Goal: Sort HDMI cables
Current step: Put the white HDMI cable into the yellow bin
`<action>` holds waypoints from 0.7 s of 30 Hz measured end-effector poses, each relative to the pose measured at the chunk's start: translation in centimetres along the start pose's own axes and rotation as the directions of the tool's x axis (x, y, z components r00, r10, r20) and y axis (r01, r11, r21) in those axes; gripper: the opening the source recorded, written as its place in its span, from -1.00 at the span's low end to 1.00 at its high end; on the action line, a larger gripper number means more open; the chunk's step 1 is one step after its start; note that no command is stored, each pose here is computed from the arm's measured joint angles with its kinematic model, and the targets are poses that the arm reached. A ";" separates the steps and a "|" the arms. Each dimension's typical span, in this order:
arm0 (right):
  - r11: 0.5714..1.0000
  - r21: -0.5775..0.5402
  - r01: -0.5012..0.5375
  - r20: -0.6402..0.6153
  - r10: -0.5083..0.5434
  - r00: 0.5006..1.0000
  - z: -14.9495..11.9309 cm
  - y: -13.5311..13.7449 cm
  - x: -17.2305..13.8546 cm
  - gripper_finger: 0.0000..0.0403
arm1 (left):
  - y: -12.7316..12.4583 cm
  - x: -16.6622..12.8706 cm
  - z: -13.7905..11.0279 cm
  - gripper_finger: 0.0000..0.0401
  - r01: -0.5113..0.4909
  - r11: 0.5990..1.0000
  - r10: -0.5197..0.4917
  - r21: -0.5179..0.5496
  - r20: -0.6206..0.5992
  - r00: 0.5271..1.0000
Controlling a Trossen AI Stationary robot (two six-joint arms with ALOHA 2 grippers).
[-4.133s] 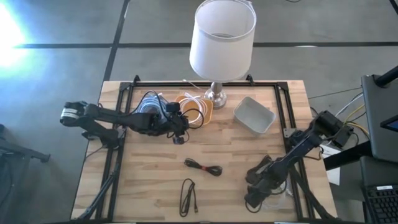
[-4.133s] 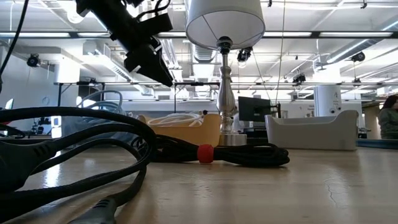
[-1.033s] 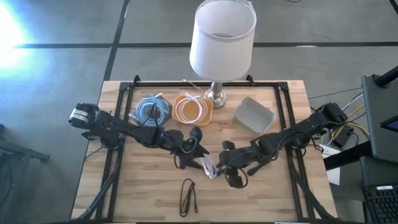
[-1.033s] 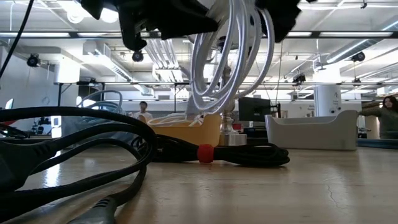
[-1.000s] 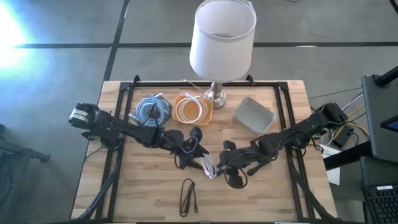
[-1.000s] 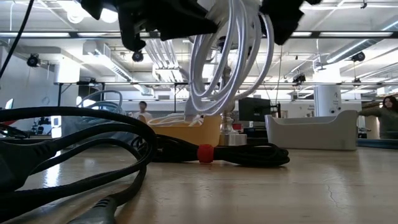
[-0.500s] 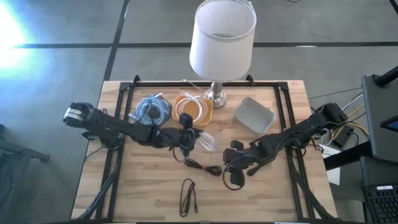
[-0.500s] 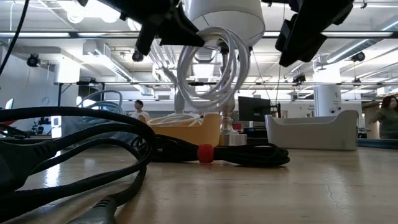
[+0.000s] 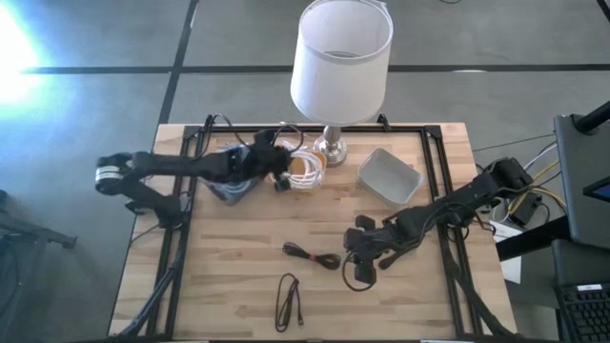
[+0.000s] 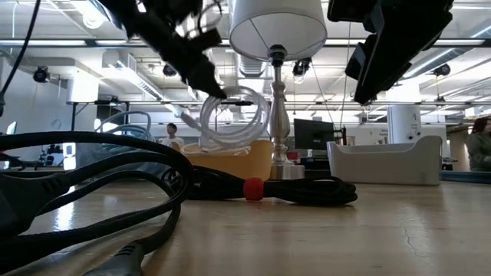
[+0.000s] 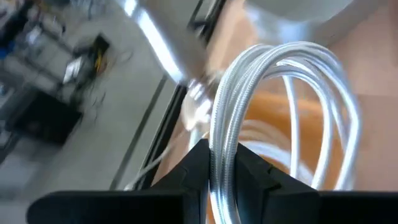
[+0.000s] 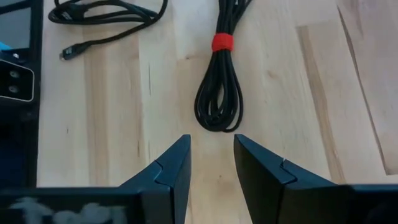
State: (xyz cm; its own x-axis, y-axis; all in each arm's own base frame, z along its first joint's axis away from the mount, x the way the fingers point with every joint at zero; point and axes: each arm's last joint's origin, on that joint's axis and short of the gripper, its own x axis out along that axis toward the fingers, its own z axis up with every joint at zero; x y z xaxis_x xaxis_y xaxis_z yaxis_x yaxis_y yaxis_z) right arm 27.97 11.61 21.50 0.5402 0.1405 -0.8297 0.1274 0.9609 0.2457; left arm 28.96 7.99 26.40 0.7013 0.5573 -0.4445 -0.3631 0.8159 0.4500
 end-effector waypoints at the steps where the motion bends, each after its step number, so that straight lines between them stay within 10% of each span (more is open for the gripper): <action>1: 1.000 0.000 -0.001 0.001 0.001 1.000 0.0 0.0 0.0 -0.41 | 0.5 0.6 -0.4 -0.73 -0.021 1.000 0.021 -0.008 -0.019 1.000; 21: 1.000 0.001 -0.015 0.020 0.015 1.000 0.2 0.1 0.0 -0.46 | 1.1 4.9 -2.2 -0.73 -0.115 0.993 0.112 -0.039 -0.068 0.991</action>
State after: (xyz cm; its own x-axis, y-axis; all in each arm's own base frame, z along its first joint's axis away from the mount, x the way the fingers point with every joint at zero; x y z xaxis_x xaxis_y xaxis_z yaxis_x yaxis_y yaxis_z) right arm 28.14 11.68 21.58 0.5589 0.1495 -0.8156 0.1205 0.9585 0.2583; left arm 30.63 11.97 23.08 0.6130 0.6542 -0.4430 -0.4650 0.7520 0.4671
